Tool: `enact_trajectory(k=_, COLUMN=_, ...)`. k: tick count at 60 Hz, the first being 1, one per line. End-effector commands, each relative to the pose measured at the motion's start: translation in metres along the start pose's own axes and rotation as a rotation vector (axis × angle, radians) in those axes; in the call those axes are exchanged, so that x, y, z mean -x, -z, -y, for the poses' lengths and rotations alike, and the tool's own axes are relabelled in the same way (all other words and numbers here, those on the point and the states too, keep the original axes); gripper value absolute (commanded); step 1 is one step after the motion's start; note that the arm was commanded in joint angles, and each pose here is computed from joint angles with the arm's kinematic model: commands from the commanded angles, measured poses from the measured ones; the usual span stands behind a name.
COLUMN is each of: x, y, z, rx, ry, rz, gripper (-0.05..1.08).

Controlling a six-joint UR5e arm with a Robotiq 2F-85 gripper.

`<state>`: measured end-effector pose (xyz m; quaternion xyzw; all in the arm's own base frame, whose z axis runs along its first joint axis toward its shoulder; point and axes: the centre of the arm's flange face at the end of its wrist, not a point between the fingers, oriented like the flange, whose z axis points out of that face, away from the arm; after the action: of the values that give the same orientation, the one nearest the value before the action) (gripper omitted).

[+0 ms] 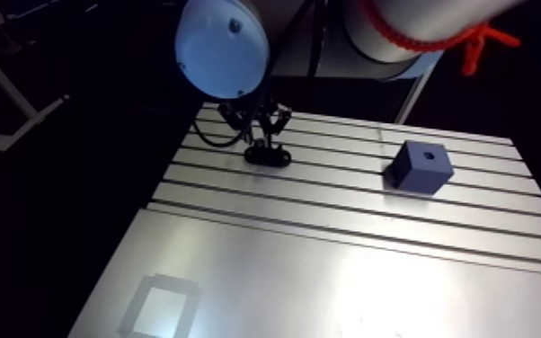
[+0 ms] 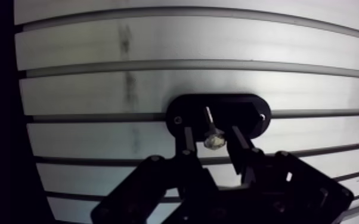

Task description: Pick up the M10 bolt and insert it into the hex recess until seated.

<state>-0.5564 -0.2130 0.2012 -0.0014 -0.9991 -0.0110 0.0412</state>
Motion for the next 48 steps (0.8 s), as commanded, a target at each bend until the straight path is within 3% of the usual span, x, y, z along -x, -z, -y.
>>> enact_trajectory(k=1, x=0.0003, y=-0.0012, z=0.0001, rx=0.0, ry=0.001, rz=0.004, gripper=0.59)
enact_trajectory(k=48, x=0.0, y=-0.0013, z=-0.0008, rx=0.0, ry=0.001, rz=0.004, gripper=0.64)
